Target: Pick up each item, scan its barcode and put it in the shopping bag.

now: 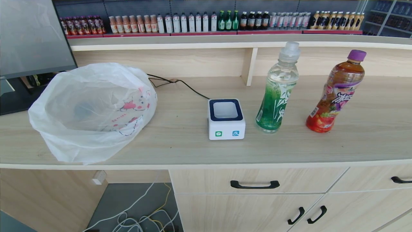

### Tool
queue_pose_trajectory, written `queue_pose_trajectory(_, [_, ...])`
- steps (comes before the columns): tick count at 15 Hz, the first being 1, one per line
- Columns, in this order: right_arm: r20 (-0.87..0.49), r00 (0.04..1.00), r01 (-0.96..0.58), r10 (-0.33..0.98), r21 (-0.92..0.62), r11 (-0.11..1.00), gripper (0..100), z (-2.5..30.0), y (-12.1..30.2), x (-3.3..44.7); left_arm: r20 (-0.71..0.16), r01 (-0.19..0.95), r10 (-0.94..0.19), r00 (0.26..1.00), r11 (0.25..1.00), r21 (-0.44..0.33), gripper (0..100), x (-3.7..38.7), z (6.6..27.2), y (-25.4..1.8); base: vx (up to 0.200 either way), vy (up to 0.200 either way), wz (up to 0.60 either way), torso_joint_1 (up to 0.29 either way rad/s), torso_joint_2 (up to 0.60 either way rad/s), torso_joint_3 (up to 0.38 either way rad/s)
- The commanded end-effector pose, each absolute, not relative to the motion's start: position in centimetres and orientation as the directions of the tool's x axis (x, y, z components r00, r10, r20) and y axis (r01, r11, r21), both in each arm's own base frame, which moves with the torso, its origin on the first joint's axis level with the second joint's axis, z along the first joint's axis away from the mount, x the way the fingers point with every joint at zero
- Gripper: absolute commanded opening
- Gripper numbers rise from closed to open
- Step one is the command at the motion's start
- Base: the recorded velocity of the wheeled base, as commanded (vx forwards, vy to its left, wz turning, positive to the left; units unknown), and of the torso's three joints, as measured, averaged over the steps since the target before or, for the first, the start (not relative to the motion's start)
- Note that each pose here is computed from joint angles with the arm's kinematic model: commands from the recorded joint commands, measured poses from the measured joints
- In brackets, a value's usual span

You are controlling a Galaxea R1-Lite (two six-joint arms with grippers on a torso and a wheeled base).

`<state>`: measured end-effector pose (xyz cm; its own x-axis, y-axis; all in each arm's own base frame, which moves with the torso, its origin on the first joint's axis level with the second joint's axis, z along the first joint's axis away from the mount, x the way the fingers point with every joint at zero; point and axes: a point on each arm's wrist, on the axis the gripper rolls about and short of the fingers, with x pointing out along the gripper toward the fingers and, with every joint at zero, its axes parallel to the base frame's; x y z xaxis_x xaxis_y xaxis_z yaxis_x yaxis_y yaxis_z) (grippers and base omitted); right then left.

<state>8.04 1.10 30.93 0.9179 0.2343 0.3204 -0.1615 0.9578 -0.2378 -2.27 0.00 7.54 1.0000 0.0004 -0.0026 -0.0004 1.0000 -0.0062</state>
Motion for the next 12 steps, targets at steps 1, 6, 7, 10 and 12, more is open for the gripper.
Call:
queue_pose_trajectory(1, [0.276, 0.93, -0.181, 0.245, -0.237, 0.954, 100, 30.7, 1.6, 11.9, -0.003, -0.002, 0.002, 1.0, 1.0, -0.006, 100, -2.3, 7.5, 0.0, 0.0, 0.0, 0.0, 0.0, 0.0, 0.0])
queue_pose_trajectory(6, [0.374, 0.871, -0.273, 0.317, -0.167, 0.947, 100, 30.1, 5.9, 15.8, -0.003, 0.0, 0.0, 1.0, 1.0, -0.006, 100, -2.3, 7.5, 0.0, 0.0, 0.0, 0.0, 0.0, 0.0, 0.0])
queue_pose_trajectory(7, [0.348, 0.884, -0.291, 0.313, -0.116, 0.95, 100, 29.6, 7.2, 15.8, -0.002, 0.0, 0.0, 1.0, 1.0, -0.006, 100, -2.3, 7.6, 0.0, 0.0, 0.0, 0.0, 0.0, 0.0, 0.0])
queue_pose_trajectory(10, [0.313, 0.909, -0.261, 0.274, -0.084, 0.962, 100, 28.3, 8.5, 17.3, -0.003, 0.0, 0.0, 1.0, 1.0, -0.006, 100, -2.3, 7.5, 0.0, 0.0, 0.0, 0.0, 0.0, 0.0, 0.0])
queue_pose_trajectory(12, [0.28, 0.919, -0.265, 0.279, -0.089, 0.96, 100, 27.2, 8.7, 17.7, -0.003, -0.002, 0.002, 1.0, 1.0, -0.006, 100, -2.3, 7.5, 0.0, 0.0, 0.0, 0.0, 0.0, 0.0, 0.0])
